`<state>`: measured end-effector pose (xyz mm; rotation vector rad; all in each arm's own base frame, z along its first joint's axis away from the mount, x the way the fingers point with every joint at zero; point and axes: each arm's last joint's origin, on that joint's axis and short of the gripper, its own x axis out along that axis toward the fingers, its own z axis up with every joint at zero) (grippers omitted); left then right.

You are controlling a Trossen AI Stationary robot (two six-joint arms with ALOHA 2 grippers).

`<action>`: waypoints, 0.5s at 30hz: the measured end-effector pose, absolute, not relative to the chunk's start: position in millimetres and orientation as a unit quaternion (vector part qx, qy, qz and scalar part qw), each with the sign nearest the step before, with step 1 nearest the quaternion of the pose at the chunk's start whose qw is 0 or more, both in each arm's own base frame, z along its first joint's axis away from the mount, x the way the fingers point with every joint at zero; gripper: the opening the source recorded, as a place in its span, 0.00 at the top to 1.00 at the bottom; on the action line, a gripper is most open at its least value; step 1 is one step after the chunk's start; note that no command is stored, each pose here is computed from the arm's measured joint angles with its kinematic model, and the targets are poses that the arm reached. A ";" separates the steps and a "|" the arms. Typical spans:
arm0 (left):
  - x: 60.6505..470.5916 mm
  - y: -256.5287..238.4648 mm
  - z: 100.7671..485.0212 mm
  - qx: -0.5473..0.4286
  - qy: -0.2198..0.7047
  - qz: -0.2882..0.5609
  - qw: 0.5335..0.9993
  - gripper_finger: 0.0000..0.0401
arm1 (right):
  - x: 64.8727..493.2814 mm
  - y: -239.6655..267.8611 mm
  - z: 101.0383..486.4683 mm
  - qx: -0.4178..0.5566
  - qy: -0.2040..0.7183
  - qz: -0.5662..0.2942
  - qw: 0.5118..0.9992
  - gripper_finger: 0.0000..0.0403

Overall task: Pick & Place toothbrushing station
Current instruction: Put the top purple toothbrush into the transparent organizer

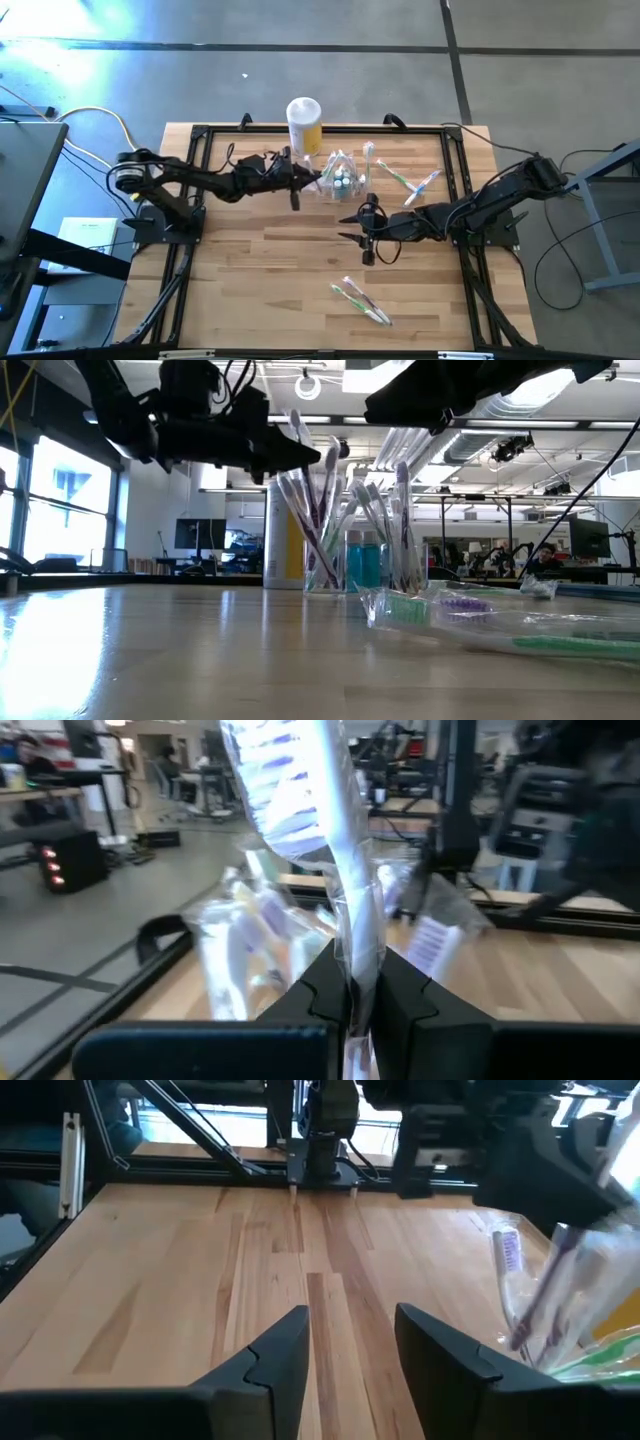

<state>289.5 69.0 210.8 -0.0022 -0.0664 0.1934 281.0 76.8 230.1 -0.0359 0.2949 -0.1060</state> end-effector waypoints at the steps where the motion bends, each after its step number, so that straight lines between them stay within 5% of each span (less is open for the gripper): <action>1: 290.7 70.3 210.7 0.002 -0.033 0.104 0.994 0.96 | 281.0 76.8 230.1 -0.018 0.147 -0.053 0.988 0.65; 15: 296.9 82.7 210.9 0.040 -0.004 0.174 0.984 0.96 | 282.7 77.6 226.9 -0.019 0.151 -0.049 0.987 0.65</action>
